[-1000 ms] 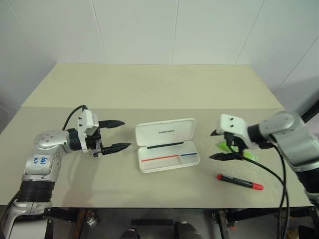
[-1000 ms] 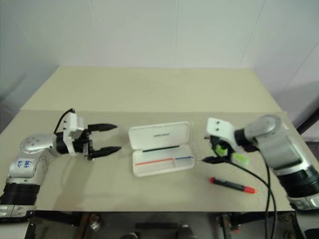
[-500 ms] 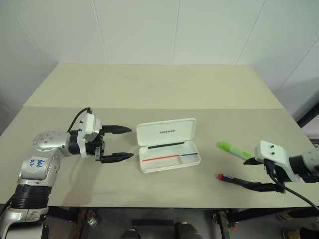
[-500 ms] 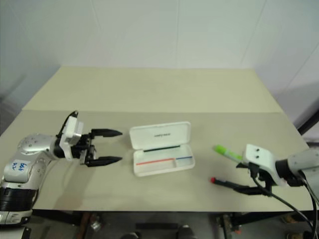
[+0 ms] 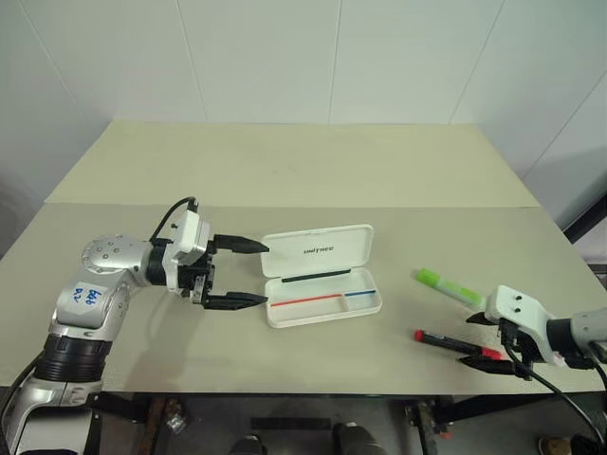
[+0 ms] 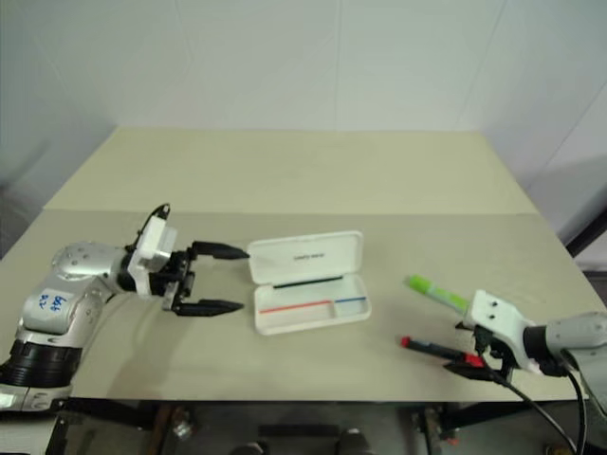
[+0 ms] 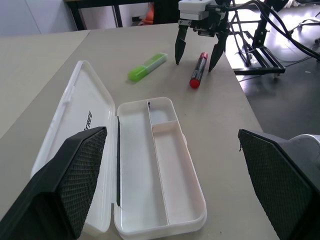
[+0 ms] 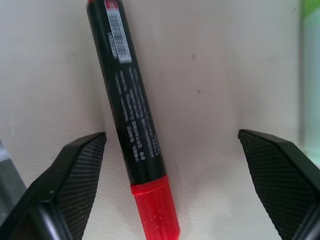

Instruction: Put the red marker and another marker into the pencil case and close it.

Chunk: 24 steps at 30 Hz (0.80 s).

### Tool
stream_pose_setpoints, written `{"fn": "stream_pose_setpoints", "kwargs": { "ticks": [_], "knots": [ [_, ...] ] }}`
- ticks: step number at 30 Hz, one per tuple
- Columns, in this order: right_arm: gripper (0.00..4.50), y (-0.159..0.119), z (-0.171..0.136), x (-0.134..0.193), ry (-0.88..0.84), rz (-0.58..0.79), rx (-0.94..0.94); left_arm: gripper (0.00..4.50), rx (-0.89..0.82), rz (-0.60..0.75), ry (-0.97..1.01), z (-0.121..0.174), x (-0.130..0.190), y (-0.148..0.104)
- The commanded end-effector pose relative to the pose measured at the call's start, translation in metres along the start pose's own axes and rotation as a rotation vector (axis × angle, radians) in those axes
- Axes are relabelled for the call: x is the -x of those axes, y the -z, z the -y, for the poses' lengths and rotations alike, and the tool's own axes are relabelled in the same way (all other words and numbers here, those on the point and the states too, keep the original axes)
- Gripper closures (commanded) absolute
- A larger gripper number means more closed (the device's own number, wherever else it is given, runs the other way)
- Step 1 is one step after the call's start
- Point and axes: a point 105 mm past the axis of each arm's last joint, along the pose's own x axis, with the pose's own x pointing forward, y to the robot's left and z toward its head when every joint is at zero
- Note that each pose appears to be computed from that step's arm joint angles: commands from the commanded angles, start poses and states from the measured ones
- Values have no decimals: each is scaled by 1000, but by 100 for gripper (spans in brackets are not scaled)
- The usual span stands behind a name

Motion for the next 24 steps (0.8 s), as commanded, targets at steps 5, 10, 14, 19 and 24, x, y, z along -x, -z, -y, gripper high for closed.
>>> {"fn": "stream_pose_setpoints", "kwargs": {
  "ticks": [5,10,14,19,24],
  "knots": [
    [256,5,-5,-7,-38,3,17,0,-53,0,-2,-3,4,-9],
    [388,-3,8,-12,60,52,70,0,-58,3,-9,-3,4,-10],
    [388,-11,12,-15,60,76,103,0,-60,2,-17,-4,5,-8],
    [388,-37,21,-11,50,113,216,0,-59,-11,-50,-5,13,-4],
    [388,-69,31,-6,35,158,345,0,-60,-27,-93,-8,21,1]
  ]
}}
